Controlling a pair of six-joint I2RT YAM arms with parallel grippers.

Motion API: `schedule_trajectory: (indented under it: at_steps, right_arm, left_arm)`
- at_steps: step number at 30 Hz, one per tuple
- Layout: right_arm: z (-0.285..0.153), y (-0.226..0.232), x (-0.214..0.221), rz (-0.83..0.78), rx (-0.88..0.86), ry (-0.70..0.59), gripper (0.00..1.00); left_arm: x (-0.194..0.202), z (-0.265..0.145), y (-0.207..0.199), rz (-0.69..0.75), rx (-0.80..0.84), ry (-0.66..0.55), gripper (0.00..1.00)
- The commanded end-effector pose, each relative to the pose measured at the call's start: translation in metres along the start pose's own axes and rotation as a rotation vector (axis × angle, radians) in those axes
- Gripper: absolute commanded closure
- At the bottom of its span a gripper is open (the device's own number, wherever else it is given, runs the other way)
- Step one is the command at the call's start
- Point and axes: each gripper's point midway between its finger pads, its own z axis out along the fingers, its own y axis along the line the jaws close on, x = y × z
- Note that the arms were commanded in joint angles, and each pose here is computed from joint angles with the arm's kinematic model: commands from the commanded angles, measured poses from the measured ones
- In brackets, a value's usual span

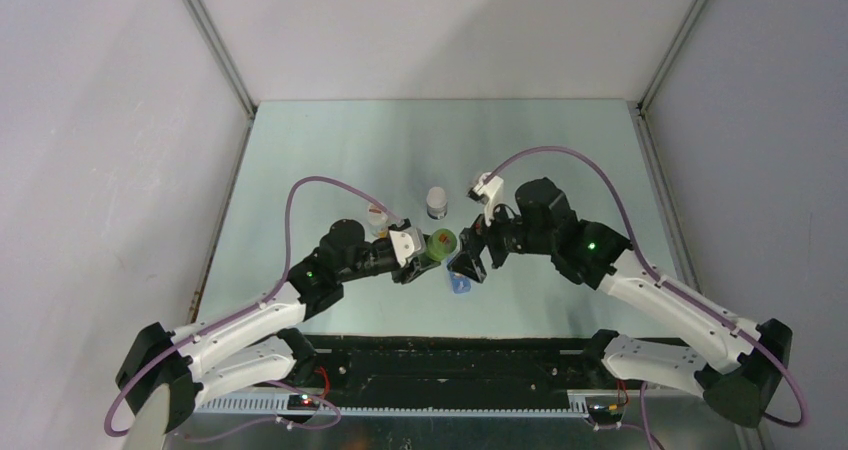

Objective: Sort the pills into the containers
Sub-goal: Screw the lid of the pill bottle onto the pill bottle.

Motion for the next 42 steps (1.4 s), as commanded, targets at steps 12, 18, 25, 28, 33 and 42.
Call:
schedule_trajectory:
  at_steps: [12, 18, 25, 28, 33, 42]
  right_arm:
    - [0.023, 0.012, -0.05, -0.257, -0.005, -0.137, 0.39]
    - [0.027, 0.006, -0.056, -0.239, 0.031, -0.153, 0.37]
    - [0.038, -0.003, -0.05, -0.159, 0.073, -0.116, 0.51]
    - [0.041, -0.009, -0.049, -0.088, 0.119, -0.117, 0.66]
    - [0.039, -0.036, -0.057, 0.195, 0.344, -0.179, 0.92]
    - [0.014, -0.032, -0.07, 0.349, 0.342, -0.209, 0.17]
  left_arm:
    - [-0.026, -0.003, -0.009, 0.03, 0.056, -0.085, 1.0]
    - [-0.025, -0.003, -0.009, 0.03, 0.056, -0.082, 1.0]
    - [-0.027, -0.003, -0.007, 0.034, 0.046, -0.088, 1.0]
    - [-0.026, -0.003, -0.005, 0.035, 0.034, -0.086, 1.0]
    - [-0.023, -0.004, 0.004, 0.034, -0.018, -0.073, 1.0]
    - [-0.019, -0.004, 0.011, 0.034, -0.063, -0.057, 1.0]
